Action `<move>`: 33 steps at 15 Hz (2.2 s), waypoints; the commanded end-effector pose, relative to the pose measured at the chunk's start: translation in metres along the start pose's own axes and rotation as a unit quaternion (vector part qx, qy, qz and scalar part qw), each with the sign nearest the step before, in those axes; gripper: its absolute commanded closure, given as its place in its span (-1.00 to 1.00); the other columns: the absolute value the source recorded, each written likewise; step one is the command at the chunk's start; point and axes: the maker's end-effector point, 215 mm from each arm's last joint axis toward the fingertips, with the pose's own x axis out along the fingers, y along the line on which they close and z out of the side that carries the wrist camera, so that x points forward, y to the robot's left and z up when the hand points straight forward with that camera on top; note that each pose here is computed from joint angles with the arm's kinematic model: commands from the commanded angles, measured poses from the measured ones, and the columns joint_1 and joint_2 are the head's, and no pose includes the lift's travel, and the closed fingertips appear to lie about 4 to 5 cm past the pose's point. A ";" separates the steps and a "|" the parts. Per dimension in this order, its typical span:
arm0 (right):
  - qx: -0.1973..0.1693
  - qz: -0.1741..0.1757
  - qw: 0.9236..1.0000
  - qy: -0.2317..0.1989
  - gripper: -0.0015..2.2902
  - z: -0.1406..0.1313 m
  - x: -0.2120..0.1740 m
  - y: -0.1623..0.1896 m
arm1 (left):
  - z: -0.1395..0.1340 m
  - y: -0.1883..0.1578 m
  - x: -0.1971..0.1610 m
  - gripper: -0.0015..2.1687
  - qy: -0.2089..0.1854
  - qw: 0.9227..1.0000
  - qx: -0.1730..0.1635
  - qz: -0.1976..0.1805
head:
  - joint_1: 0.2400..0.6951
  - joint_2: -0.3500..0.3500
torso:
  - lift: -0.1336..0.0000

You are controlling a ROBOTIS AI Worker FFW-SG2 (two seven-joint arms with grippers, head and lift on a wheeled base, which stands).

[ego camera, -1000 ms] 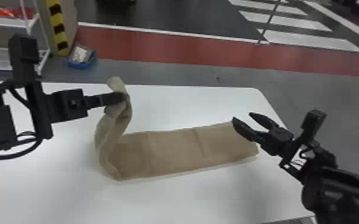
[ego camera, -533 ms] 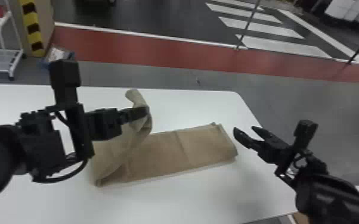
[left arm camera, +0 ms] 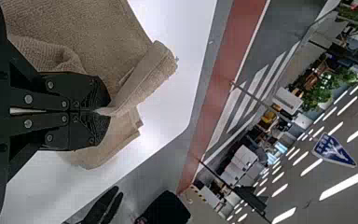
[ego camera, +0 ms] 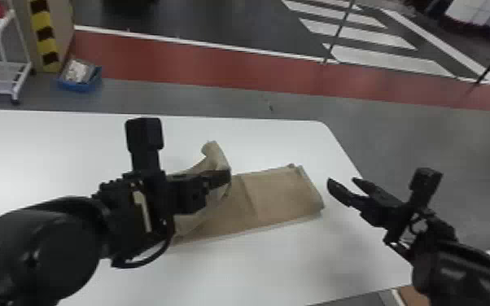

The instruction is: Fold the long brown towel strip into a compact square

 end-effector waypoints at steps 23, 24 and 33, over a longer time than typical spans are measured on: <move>0.134 0.073 0.979 0.139 -0.59 -0.065 0.008 0.173 | -0.002 0.118 -0.094 -0.97 -0.088 0.994 0.012 0.067 | 1.00 -1.00 | -0.80; 0.129 0.073 0.980 0.136 -0.59 -0.061 0.009 0.181 | -0.004 0.120 -0.097 -0.97 -0.088 0.994 0.009 0.065 | 1.00 -0.94 | -0.80; 0.125 0.056 0.973 0.183 -0.48 -0.076 0.020 0.180 | 0.001 0.118 -0.101 -0.97 -0.097 0.994 -0.007 0.051 | 1.00 -0.77 | -0.80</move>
